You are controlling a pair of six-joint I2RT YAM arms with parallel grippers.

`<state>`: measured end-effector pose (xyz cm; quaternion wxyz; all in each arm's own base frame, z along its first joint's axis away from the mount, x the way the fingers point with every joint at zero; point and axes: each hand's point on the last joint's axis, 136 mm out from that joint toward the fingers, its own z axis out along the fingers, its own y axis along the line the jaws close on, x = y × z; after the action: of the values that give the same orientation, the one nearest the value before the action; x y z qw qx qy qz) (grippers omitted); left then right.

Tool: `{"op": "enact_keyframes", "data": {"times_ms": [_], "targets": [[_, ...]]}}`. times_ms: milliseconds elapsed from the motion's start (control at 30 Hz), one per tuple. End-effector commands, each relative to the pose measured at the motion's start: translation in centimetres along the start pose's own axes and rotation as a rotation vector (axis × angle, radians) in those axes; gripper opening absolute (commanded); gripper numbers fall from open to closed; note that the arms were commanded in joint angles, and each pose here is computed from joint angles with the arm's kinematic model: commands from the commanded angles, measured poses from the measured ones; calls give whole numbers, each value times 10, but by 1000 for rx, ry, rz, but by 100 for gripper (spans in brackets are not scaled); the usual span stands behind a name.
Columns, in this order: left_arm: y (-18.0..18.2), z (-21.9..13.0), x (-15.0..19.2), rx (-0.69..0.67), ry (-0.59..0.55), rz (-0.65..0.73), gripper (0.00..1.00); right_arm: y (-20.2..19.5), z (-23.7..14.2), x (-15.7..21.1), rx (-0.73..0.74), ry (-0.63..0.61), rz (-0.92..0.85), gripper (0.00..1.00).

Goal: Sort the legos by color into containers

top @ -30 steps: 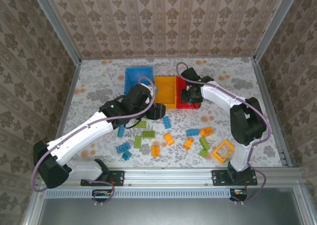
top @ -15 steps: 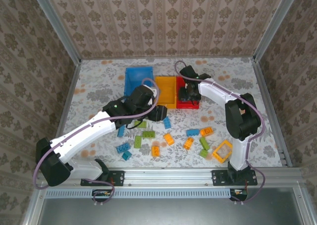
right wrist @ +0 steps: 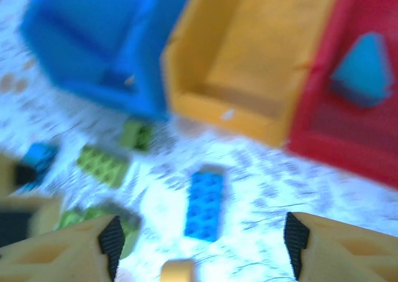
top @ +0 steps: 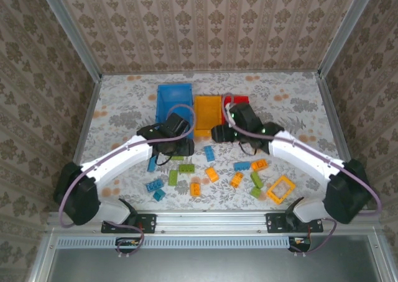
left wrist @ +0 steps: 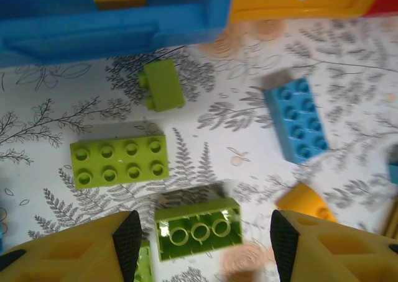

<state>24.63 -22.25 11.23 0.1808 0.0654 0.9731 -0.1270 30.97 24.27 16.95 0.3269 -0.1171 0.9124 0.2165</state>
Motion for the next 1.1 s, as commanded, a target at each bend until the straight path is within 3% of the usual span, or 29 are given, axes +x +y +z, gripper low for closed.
{"op": "enact_keyframes", "data": {"times_ms": [0,333,600,900,1067], "targets": [[10,17,-12,-31,-8,-48,60,28,-6,5,-160,-106,5,75],[23,68,-26,-89,68,-31,60,21,-16,27,-147,-76,34,75],[21,84,-34,-103,77,-2,55,20,-12,29,-139,-60,61,75],[27,95,-31,-134,92,25,30,18,-10,28,-128,-59,58,74],[29,72,-26,-168,76,16,19,16,-15,23,-109,-78,41,73]]}}
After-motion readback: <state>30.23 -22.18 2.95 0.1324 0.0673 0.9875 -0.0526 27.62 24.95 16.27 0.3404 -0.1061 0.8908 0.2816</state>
